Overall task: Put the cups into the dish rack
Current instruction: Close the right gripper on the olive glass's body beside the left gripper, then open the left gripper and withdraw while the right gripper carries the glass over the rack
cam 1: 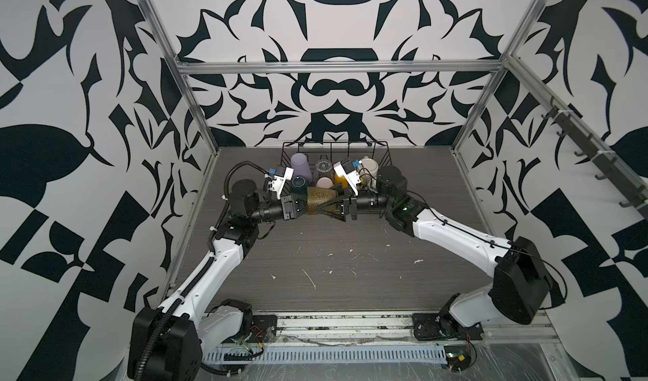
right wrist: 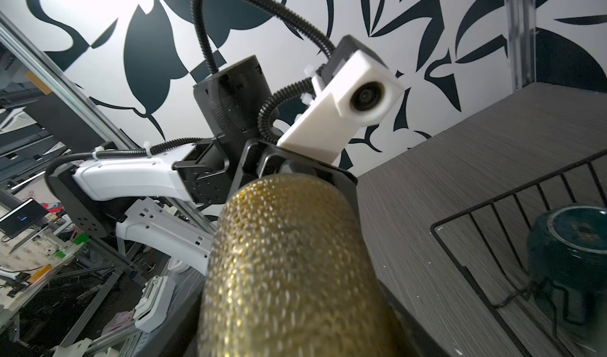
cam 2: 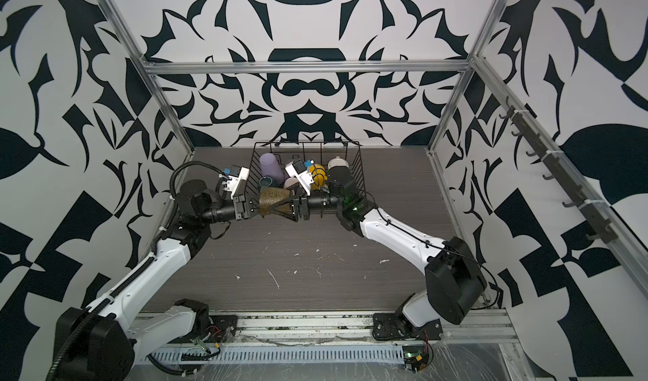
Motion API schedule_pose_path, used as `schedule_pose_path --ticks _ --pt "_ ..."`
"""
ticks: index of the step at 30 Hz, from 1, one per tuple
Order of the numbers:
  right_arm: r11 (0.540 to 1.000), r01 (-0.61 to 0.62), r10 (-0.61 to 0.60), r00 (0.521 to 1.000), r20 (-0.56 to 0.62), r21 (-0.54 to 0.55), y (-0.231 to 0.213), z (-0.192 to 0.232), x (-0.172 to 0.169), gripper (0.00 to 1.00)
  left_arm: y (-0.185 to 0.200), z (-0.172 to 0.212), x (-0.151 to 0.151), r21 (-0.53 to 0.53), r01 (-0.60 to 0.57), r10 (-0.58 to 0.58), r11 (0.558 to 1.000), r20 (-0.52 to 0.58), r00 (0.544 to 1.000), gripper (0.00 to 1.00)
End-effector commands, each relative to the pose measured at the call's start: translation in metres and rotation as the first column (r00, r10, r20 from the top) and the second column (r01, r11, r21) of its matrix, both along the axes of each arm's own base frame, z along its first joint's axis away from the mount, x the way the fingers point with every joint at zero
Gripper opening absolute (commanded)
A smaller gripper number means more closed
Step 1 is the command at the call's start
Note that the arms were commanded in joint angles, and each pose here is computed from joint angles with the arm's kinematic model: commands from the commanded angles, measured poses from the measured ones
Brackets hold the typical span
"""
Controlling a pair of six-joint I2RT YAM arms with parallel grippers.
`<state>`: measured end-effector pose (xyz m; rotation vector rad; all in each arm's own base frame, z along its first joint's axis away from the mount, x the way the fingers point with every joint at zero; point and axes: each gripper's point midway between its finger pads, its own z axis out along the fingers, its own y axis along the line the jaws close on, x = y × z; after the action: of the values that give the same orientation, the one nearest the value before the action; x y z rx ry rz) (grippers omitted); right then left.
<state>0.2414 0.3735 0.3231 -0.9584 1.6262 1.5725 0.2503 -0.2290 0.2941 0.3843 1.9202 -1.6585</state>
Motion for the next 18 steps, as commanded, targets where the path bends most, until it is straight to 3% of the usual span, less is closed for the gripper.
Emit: schedule_pose_path --ticks 1,5,9,14,18 --pt "0.997 0.057 -0.062 0.994 0.086 0.057 -0.006 0.041 0.001 0.00 0.000 0.013 -0.002 0.004 -0.006 0.006 1.000 0.058 0.998 0.42" --pt "0.994 0.104 -0.106 0.989 0.100 0.030 -0.015 0.048 0.003 0.00 0.002 0.013 -0.002 0.015 -0.020 0.019 1.000 0.065 0.998 0.77" --pt "0.984 0.176 -0.172 0.975 0.138 -0.017 -0.032 0.053 0.006 0.00 0.004 0.008 0.000 0.037 -0.051 0.049 0.998 0.071 0.996 0.98" --pt "0.940 0.323 -0.301 0.936 0.183 -0.110 -0.062 0.050 0.010 0.00 0.013 -0.002 0.006 0.096 -0.139 0.132 0.986 0.078 0.988 0.99" --pt "0.844 0.473 -0.429 0.878 0.212 -0.254 -0.087 0.037 0.028 0.00 0.031 -0.009 0.021 0.178 -0.294 0.277 0.939 0.118 0.954 1.00"
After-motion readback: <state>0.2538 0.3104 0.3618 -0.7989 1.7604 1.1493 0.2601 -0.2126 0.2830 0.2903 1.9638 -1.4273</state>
